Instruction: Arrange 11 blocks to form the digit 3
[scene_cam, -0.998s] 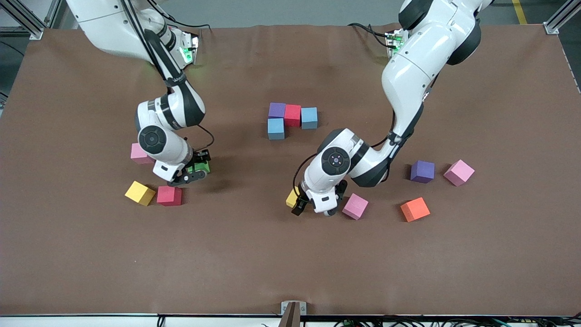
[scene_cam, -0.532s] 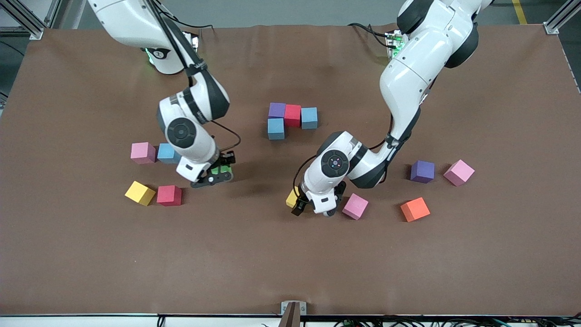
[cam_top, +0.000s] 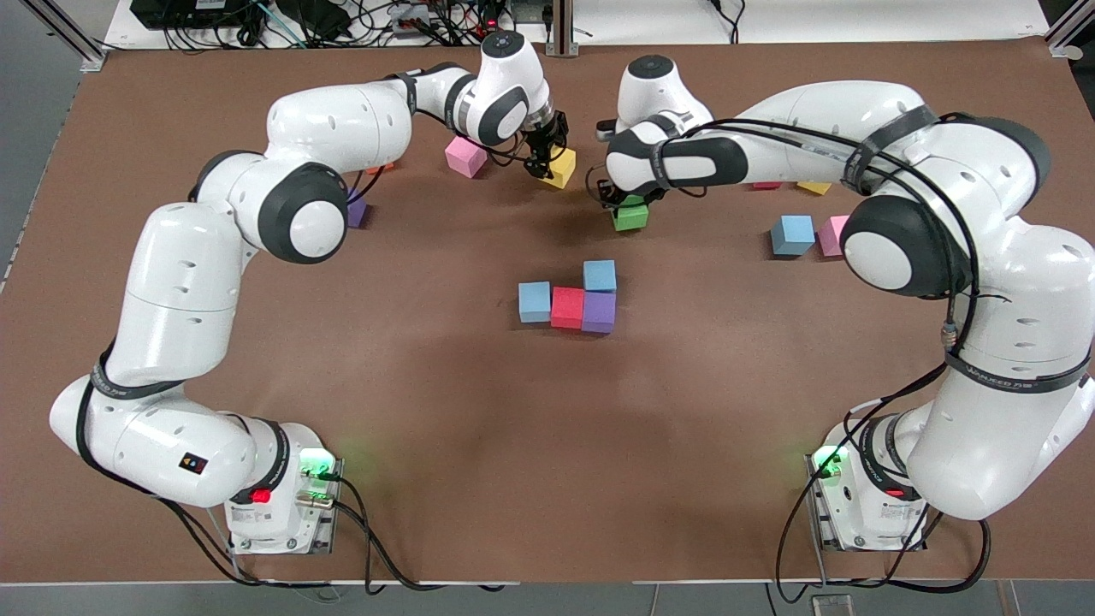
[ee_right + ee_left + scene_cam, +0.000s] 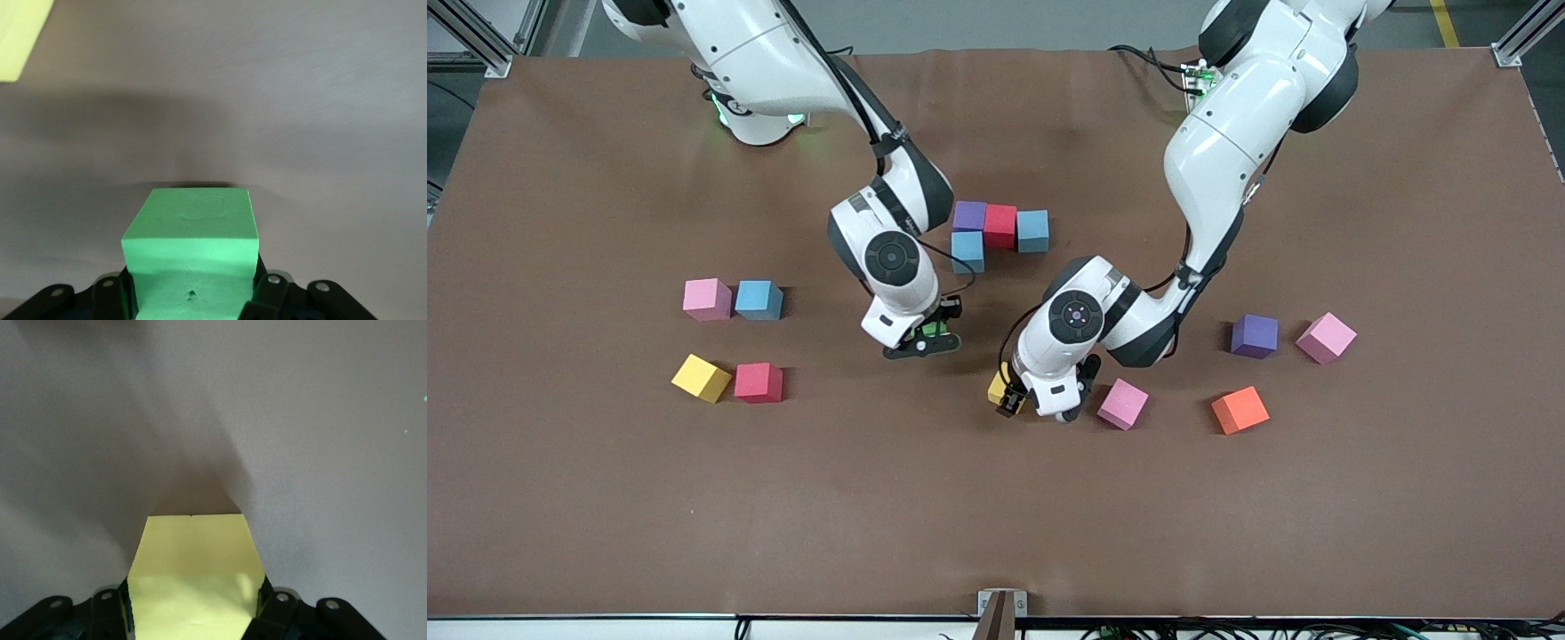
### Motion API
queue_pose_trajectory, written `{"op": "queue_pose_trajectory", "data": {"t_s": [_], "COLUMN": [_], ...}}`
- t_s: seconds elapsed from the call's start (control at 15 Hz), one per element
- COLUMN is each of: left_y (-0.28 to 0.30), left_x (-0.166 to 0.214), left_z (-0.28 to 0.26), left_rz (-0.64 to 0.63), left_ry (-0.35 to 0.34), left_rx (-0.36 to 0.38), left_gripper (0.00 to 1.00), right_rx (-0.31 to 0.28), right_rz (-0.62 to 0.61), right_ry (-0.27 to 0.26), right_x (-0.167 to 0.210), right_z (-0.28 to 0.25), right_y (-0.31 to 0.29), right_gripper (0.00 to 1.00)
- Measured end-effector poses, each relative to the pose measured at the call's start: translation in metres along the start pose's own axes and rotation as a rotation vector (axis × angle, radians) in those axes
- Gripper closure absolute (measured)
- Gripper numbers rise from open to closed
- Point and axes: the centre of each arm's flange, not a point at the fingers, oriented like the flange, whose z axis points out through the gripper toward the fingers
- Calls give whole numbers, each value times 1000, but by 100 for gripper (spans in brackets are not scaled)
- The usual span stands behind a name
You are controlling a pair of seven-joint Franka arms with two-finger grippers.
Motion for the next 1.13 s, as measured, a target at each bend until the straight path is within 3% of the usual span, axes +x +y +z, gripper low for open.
{"op": "queue_pose_trajectory", "data": {"t_s": [0.27,0.67,0.93,1.13], "left_y": [7,24,29,20], "left_x": [6,36,58,66], "left_z": [-6,-52,-90,-95], "left_rz": [74,47,-28,-168], "left_ry": [6,39,57,72], "left_rx": [-39,-70,-76,-25], "left_gripper": [40,40,40,40], "right_rx": [27,11,3,1], "right_rz": [-17,-52,-29,-27], "right_ry": [-1,-19,-26,-29], "right_x": [-12,-33,-42,-45], "right_z": [7,18,20,20], "right_y": [-27,-55,-65,-66], "right_gripper": [40,40,40,40]}}
